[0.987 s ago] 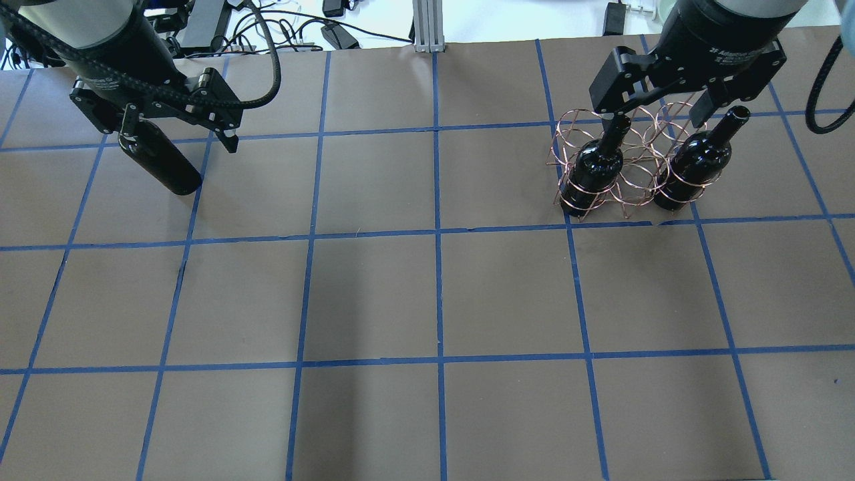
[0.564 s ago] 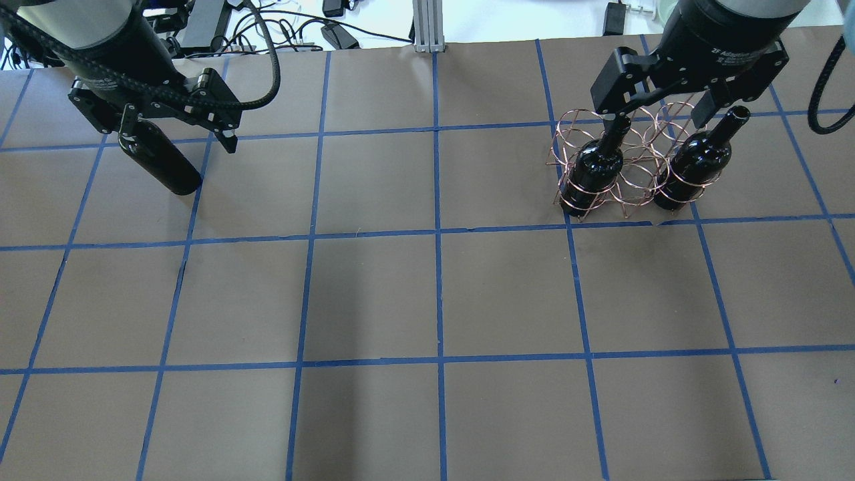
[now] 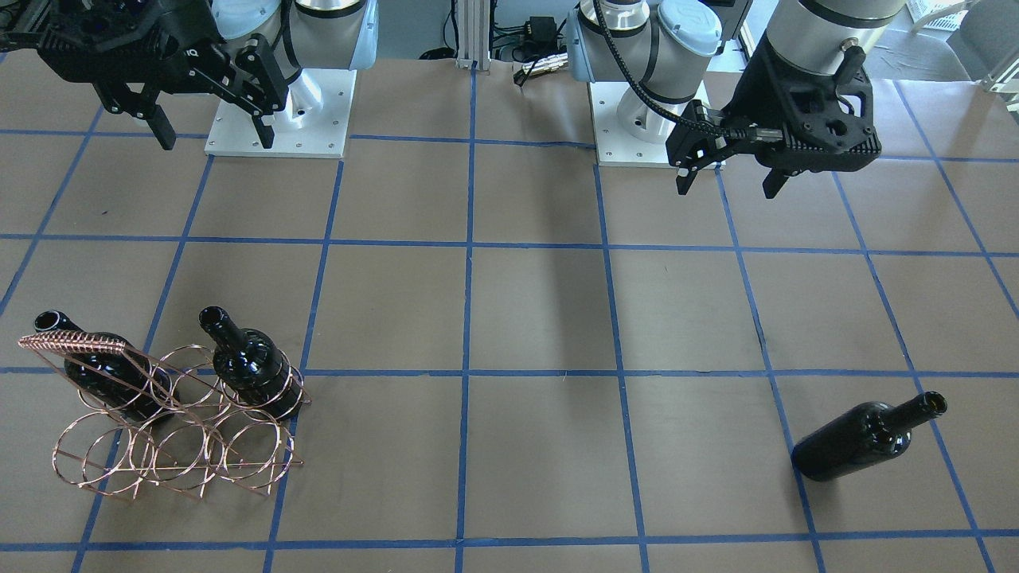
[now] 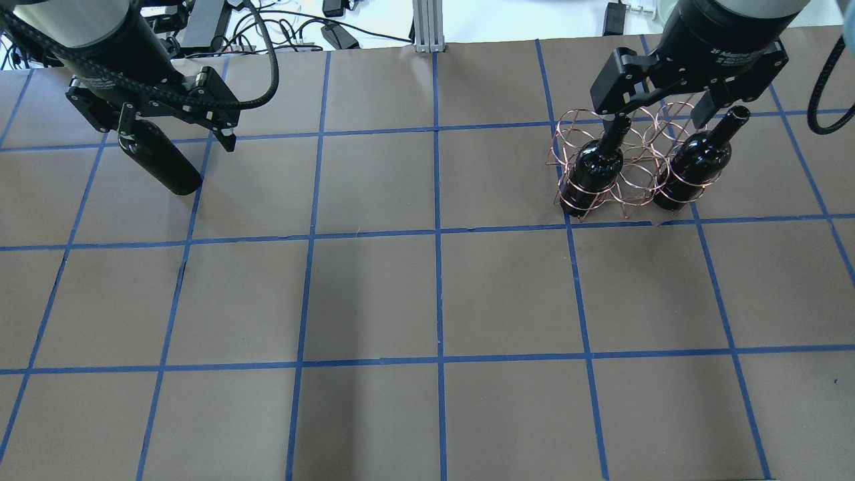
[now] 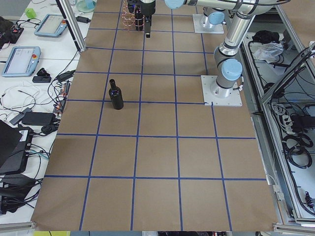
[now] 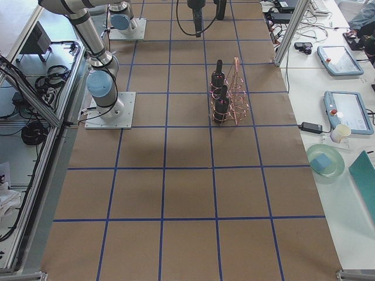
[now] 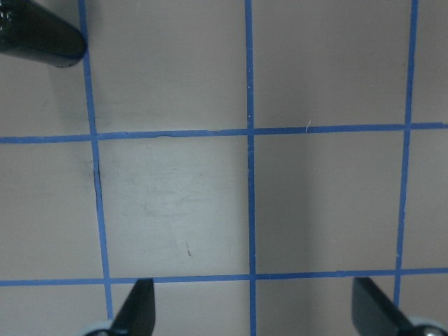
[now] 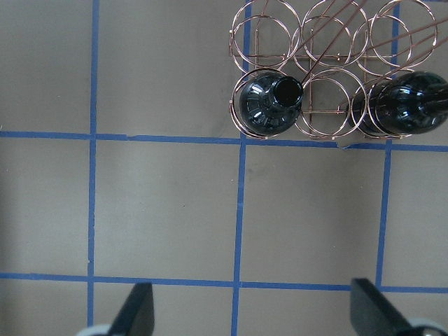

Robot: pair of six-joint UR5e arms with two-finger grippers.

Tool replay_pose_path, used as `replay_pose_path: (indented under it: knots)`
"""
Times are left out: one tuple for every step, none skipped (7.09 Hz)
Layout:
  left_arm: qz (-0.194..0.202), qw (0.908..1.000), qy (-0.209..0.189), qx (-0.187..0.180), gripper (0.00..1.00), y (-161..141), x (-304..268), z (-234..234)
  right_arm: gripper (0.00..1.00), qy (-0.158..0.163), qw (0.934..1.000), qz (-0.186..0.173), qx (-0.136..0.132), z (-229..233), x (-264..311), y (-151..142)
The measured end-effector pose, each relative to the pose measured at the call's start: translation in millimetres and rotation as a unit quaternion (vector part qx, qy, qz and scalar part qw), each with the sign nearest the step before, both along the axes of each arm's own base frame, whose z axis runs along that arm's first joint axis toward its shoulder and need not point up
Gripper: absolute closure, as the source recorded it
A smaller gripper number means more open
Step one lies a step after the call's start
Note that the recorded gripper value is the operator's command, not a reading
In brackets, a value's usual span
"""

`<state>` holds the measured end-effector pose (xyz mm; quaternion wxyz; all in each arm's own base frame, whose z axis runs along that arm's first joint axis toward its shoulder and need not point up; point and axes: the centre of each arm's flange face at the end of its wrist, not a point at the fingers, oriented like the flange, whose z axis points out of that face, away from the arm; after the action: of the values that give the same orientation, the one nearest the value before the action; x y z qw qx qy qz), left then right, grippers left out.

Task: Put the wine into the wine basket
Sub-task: 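Lower the left gripper around the neck of the black wine bottle, then close the left gripper on the black bottle's neck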

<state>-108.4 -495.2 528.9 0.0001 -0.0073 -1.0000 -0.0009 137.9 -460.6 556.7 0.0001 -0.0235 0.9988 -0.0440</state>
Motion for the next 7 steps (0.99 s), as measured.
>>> replay_pose_path:
  knots:
    - [0.000,1.0000,0.001,0.001,0.00,-2,1,-2,0.00,0.000,1.0000,0.000,0.000,0,0,0]
    - [0.004,1.0000,0.003,-0.001,0.00,-4,4,-1,0.00,0.000,1.0000,0.000,0.000,0,0,0]
    - [0.009,0.9999,0.004,-0.005,0.00,-6,9,0,0.00,0.000,1.0000,0.000,0.000,0,0,0]
    - [0.013,0.9999,0.002,-0.008,0.00,-7,12,2,0.00,0.000,1.0000,0.000,0.000,0,0,0]
    - [0.015,0.9998,-0.002,-0.011,0.00,-8,15,2,0.00,0.000,1.0000,0.000,0.000,0,0,0]
    - [0.018,0.9998,-0.009,-0.010,0.00,-10,21,2,0.00,-0.001,1.0000,0.000,0.000,0,0,0]
    - [0.025,0.9995,-0.018,-0.006,0.00,-14,33,-2,0.00,-0.002,1.0000,0.000,0.000,0,0,0]
